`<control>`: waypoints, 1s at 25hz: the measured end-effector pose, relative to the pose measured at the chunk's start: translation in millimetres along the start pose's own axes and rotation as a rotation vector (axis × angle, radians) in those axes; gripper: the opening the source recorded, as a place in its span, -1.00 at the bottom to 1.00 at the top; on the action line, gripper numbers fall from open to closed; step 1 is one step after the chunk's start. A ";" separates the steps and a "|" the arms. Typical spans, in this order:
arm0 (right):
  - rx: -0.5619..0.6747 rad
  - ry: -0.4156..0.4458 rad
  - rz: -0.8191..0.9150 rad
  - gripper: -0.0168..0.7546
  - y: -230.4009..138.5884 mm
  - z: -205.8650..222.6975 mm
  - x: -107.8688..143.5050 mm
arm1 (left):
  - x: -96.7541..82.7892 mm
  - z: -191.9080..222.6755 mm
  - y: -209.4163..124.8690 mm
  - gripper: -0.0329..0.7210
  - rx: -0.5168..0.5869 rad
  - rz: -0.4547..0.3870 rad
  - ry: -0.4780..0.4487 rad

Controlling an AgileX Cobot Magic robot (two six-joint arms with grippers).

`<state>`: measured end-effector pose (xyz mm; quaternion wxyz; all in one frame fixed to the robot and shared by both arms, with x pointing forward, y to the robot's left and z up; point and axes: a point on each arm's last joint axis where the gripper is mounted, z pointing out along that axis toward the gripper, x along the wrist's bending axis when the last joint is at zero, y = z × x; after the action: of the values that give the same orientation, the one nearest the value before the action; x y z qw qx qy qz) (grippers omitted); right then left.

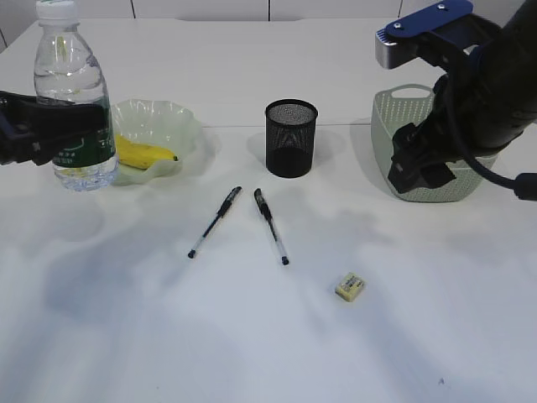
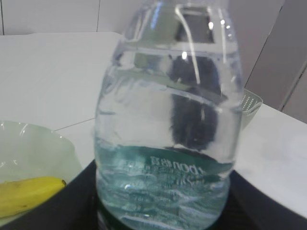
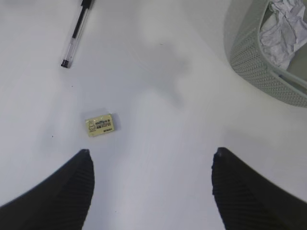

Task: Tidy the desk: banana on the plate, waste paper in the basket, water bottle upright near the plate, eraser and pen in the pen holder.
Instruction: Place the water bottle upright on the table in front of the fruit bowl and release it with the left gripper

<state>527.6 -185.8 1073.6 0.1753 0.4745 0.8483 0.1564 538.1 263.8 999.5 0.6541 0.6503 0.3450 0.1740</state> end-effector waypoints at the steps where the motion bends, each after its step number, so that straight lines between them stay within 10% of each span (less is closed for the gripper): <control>1: 0.000 0.000 0.002 0.52 0.0 0.0 0.0 | 0.0 0.0 0.0 0.13 0.000 0.000 0.000; 9: 0.008 -0.001 0.001 0.52 -0.7 0.0 -0.1 | 3.1 0.5 0.9 0.13 -0.025 0.150 0.025; 25: 0.021 0.000 0.000 0.52 -1.9 0.0 0.0 | 40.2 21.7 -62.5 0.12 0.035 0.007 0.150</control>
<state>526.2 -186.8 1072.8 0.1706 0.4764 0.8498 0.1475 567.2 269.2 928.0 0.6143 0.6479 0.3938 0.2185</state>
